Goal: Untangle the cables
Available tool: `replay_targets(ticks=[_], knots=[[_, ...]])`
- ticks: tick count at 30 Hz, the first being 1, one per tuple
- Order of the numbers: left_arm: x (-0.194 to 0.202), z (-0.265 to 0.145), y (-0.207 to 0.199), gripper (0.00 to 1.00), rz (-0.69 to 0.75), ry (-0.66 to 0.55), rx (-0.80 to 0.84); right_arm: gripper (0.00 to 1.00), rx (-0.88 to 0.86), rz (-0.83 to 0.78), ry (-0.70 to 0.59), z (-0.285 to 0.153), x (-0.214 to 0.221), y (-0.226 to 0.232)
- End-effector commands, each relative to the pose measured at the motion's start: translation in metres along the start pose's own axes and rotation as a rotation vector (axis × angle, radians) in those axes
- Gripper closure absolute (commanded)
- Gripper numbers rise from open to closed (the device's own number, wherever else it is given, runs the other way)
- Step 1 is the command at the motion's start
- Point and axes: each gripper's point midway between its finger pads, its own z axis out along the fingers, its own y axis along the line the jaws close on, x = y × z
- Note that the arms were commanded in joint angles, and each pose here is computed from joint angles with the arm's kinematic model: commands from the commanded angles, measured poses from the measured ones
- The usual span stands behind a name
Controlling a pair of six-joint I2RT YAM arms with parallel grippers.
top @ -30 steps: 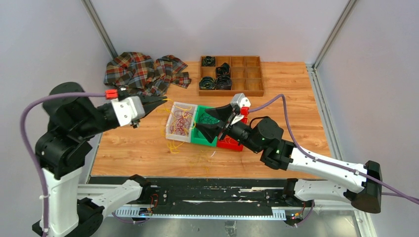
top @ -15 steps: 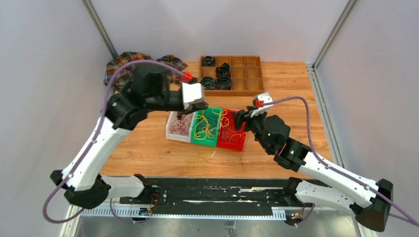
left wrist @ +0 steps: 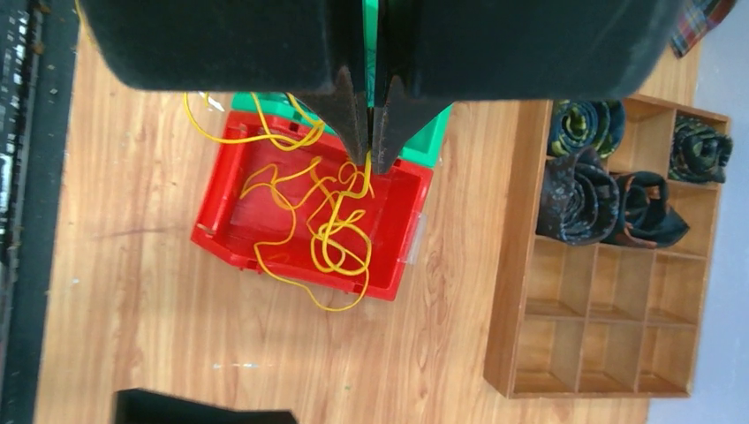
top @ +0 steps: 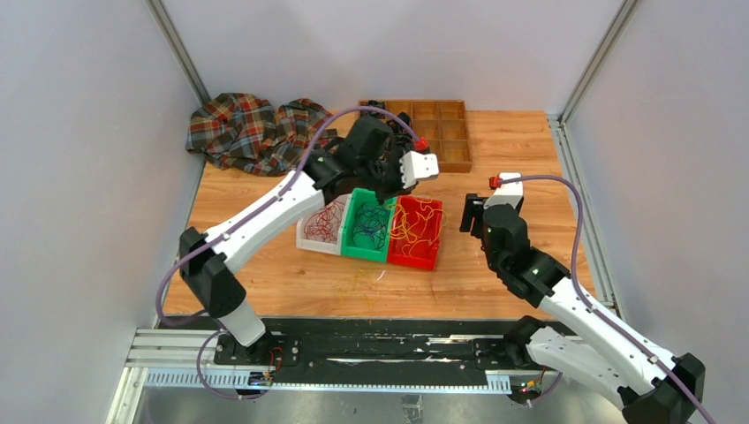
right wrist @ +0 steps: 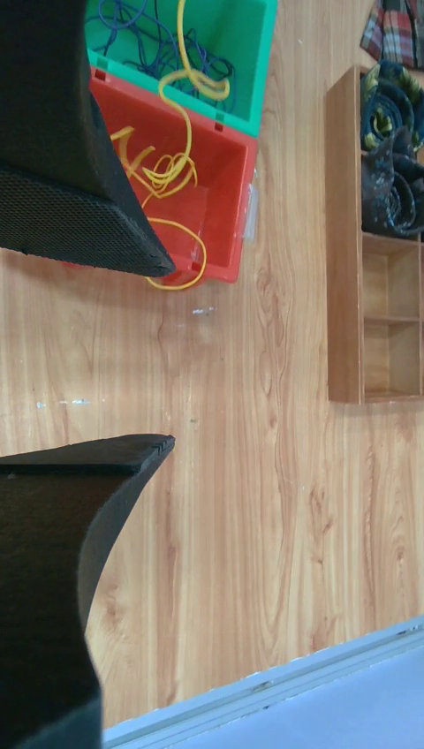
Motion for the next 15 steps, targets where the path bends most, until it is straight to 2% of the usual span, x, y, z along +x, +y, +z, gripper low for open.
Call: replay_targets(ticks=[1,15], knots=[[0.003,0.028,0.017,1.00,0.056,0.031,-0.059,0.35,0.074,0.013,0.017,-0.002,0.009,-0.021],[0.070,0.111,0.011,0.99,0.015,0.190,-0.086,0.35,0.100,0.015,0.020,-0.006,0.008,-0.033]])
